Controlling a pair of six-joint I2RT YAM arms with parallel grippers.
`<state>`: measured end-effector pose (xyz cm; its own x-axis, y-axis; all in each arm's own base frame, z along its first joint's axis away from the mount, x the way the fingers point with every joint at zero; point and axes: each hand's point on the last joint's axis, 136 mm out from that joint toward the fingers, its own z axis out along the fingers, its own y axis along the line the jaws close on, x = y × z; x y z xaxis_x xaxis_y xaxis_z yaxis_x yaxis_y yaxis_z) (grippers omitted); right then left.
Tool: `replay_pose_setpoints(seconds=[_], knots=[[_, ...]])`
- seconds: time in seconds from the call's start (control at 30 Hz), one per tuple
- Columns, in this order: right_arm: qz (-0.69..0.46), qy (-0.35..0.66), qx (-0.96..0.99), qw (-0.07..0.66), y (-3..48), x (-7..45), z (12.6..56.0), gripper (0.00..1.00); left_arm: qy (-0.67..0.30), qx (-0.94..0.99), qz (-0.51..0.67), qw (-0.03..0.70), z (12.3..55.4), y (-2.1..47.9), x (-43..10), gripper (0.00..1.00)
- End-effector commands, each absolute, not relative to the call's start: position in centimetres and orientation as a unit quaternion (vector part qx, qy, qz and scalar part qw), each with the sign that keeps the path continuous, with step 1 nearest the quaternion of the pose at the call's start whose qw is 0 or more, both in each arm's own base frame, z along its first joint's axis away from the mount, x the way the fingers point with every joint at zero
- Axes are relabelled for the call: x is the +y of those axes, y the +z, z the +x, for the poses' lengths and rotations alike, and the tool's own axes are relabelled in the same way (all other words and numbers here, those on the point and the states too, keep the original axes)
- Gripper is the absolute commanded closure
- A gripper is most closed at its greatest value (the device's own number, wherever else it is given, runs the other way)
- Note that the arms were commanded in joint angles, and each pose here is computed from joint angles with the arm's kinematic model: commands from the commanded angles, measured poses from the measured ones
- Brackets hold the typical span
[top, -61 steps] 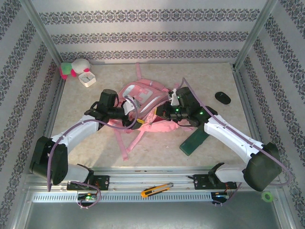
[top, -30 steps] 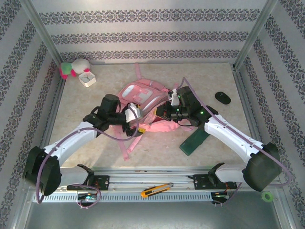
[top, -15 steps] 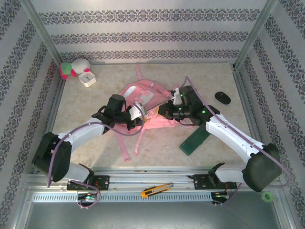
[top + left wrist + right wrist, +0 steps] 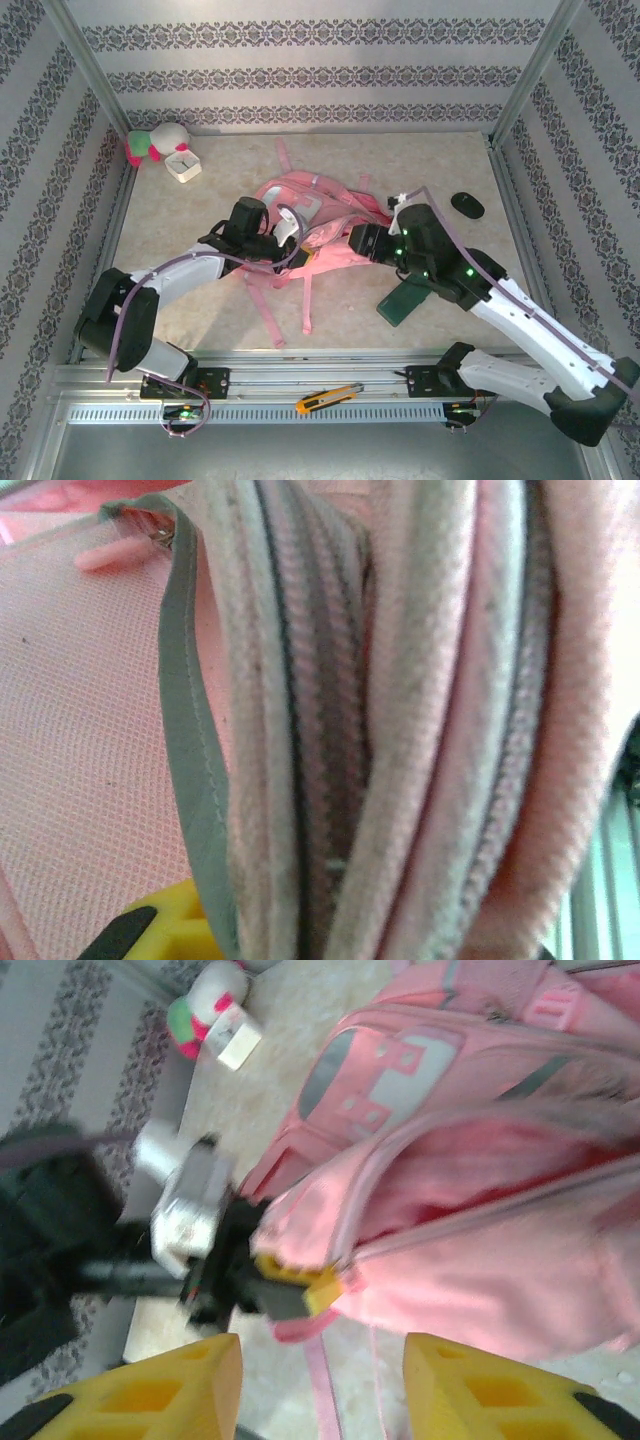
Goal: Pack the student bag
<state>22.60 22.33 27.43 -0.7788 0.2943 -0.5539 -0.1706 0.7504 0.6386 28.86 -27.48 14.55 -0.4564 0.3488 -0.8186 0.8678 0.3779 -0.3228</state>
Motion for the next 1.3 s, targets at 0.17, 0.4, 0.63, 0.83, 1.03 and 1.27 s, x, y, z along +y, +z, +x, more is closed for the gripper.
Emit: replay_pose_setpoints(seconds=[0.17, 0.4, 0.63, 0.83, 1.03, 1.27], knots=[[0.037, 0.276, 0.903, 0.327, 22.6, 27.4, 22.4, 0.61, -0.472, 0.775, 0.342, 0.244, 27.4, 15.3, -28.9, 1.0], [0.08, 0.295, 0.892, 0.333, 19.6, 29.2, 24.9, 0.63, -0.479, 0.769, 0.345, 0.246, 27.1, 16.1, -28.9, 1.0], [0.099, 0.307, 0.887, 0.331, 18.3, 28.9, 26.9, 0.63, -0.504, 0.755, 0.341, 0.245, 27.0, 16.9, -29.4, 1.0], [0.097, 0.285, 0.897, 0.322, 17.3, 28.8, 27.7, 0.66, -0.513, 0.745, 0.341, 0.256, 27.2, 17.7, -29.6, 1.0], [0.109, 0.153, 0.931, 0.313, 15.7, 25.3, 26.9, 0.77, -0.511, 0.743, 0.344, 0.261, 27.3, 18.0, -29.7, 1.0], [0.119, 0.144, 0.932, 0.312, 15.3, 24.9, 26.8, 0.75, -0.508, 0.744, 0.345, 0.264, 27.4, 18.0, -29.7, 1.0]])
